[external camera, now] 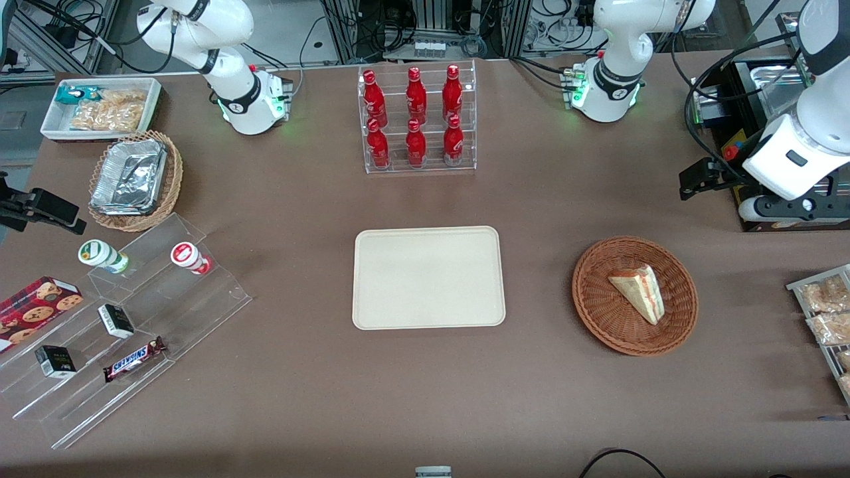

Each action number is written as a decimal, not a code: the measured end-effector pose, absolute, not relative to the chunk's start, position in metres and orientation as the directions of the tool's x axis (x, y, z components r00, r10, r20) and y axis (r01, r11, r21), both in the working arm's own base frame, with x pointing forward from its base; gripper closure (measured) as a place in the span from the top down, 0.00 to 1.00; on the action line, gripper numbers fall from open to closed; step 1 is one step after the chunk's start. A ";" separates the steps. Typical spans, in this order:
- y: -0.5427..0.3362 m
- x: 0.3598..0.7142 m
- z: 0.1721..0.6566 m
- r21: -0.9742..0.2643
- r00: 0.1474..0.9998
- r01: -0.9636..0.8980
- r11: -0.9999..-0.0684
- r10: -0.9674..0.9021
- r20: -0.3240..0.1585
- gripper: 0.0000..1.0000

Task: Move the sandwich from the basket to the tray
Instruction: 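Lower the open left gripper over the wrapped sandwich in the basket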

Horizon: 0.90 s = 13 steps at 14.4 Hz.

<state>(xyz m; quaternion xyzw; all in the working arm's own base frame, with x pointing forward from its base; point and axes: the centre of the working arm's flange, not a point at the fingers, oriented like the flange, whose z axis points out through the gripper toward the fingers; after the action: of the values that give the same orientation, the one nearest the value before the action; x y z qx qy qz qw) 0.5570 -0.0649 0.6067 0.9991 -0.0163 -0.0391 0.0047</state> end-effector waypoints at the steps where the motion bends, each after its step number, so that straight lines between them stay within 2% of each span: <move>1: -0.065 0.558 0.605 0.010 0.996 -0.033 -0.999 -0.034 -0.079 1.00; 4: -0.065 0.561 0.582 0.007 0.992 -0.033 -0.999 -0.034 -0.125 1.00; 6: -0.064 0.569 0.547 0.006 0.985 -0.032 -0.999 -0.032 -0.172 1.00; 8: -0.063 0.581 0.502 0.008 0.983 -0.027 -1.000 -0.028 -0.181 1.00; 10: -0.054 0.587 0.447 0.010 0.988 -0.010 -1.000 -0.011 -0.156 1.00; 13: -0.043 0.580 0.378 0.017 0.997 0.012 -1.000 0.010 -0.075 1.00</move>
<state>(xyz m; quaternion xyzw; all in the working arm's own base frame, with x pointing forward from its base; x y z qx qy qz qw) 0.5798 -0.0432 0.3778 0.9992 0.0055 -0.0377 0.0085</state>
